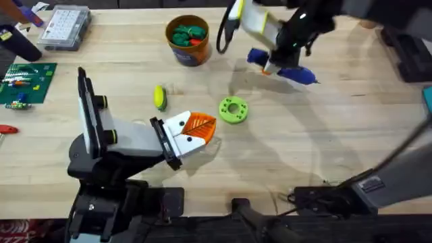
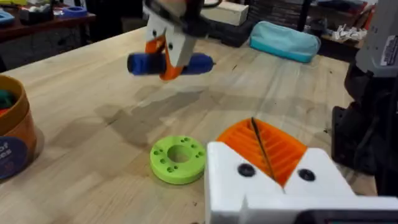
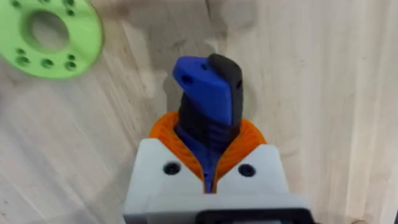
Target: Pick up the gripper from the table and insert it into the empty holder that is missing its gripper. Then pick up a screw, insert it into the mounting hole, and use the screwdriver to tighten it. Finally, clean up the table by picking up the vegetable and placing it into the bucket.
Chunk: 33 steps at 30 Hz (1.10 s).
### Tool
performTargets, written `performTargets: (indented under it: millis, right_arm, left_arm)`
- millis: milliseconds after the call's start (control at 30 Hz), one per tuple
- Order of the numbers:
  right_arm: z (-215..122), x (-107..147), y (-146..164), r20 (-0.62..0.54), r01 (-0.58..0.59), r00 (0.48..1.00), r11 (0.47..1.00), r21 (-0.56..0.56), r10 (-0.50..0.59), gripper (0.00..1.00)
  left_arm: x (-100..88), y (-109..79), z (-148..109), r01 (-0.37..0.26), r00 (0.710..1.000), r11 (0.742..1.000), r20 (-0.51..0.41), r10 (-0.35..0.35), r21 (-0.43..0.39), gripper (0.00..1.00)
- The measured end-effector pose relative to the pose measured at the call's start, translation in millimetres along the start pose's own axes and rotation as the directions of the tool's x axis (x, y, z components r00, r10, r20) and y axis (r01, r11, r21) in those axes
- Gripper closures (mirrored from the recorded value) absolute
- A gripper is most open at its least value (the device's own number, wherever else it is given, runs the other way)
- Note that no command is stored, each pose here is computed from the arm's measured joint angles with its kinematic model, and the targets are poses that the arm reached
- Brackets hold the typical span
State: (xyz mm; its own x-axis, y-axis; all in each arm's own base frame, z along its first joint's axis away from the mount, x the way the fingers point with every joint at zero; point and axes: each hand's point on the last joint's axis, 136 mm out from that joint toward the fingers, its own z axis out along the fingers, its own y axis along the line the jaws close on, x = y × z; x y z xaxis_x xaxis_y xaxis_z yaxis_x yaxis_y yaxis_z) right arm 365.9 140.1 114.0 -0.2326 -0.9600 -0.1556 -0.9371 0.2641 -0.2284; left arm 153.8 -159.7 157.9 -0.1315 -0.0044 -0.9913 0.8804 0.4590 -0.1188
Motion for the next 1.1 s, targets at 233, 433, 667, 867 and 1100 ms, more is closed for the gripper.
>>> performTargets:
  millis: [233, 433, 667, 867, 1100]
  right_arm:
    - [51, 21, 6, -0.144, 0.065, 0.987, 0.995, -0.074, -0.075, 0.964]
    - [68, 26, 4, -0.167, 0.089, 0.981, 0.992, -0.091, -0.103, 0.965]
    - [77, 37, 2, -0.189, 0.081, 0.977, 0.991, -0.108, -0.1, 0.965]
    - [77, 40, 0, -0.196, 0.089, 0.975, 0.99, -0.106, -0.109, 0.966]
    - [77, 40, 0, -0.198, 0.092, 0.974, 0.99, -0.105, -0.111, 0.943]
  left_arm:
    - [0.0, 0.1, 0, 0.0, 1.0, 1.0, 0.0, 0.0, 0.0, 0.984]
    - [-0.1, 0.9, 0, 0.0, 1.0, 1.0, 0.0, 0.0, -0.005, 0.984]
    - [-0.2, 2.0, 0, -0.001, 1.0, 1.0, 0.001, 0.001, -0.012, 0.996]
    - [-0.2, 2.1, 0, -0.001, 1.0, 1.0, 0.001, 0.001, -0.012, 0.996]
    - [-0.3, 3.3, 0, -0.001, 1.0, 1.0, 0.001, 0.001, -0.019, 0.996]
